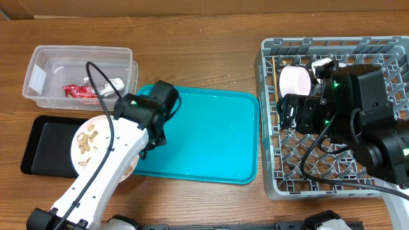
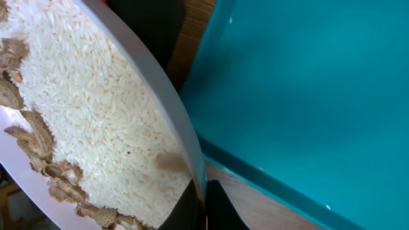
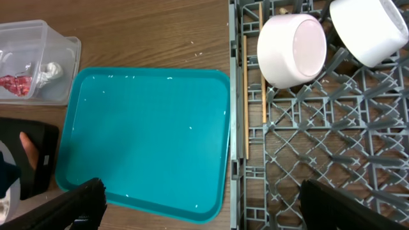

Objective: Sort waste into correct bins and load items into the dishwasher
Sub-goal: 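Lift the plate and carry it over the black tray, then tilt the plate with left gripper to dump scraps onto black tray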

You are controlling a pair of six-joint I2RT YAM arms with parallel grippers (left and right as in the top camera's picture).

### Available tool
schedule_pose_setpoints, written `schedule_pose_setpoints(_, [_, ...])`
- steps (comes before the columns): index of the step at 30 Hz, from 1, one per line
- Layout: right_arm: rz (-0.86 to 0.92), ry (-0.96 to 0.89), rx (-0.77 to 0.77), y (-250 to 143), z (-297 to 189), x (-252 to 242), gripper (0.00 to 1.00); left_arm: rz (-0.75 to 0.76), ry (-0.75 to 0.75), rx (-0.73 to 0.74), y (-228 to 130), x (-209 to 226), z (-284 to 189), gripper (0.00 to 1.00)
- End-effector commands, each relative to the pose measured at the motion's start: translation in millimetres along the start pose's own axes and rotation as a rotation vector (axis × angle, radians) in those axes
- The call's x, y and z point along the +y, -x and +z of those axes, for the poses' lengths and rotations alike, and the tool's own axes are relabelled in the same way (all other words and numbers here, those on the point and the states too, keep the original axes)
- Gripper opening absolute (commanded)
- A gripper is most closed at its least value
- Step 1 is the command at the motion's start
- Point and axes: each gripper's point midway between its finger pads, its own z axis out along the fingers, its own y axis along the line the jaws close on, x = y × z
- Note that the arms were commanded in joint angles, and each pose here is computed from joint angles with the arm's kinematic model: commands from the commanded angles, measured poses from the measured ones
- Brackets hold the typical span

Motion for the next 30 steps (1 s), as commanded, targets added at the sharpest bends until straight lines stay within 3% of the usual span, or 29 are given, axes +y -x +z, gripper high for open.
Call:
schedule_pose_setpoints(1, [-0.002,0.006,-0.008,1.6,-2.5,1.6,1.00,0.012,0.002,0.007,4.5,12.3,7.1,0.04])
schedule_pose_setpoints(20, [-0.001,0.007,-0.008,1.6,-2.5,1.7,1.00,-0.183,-0.032,-0.146,84.5,71.2,33.3,0.04])
schedule_pose_setpoints(30, [-0.001,0.007,-0.008,1.5,-2.5,1.7,1.00,-0.288,-0.062,-0.205,102.3,84.3,57.5,0.04])
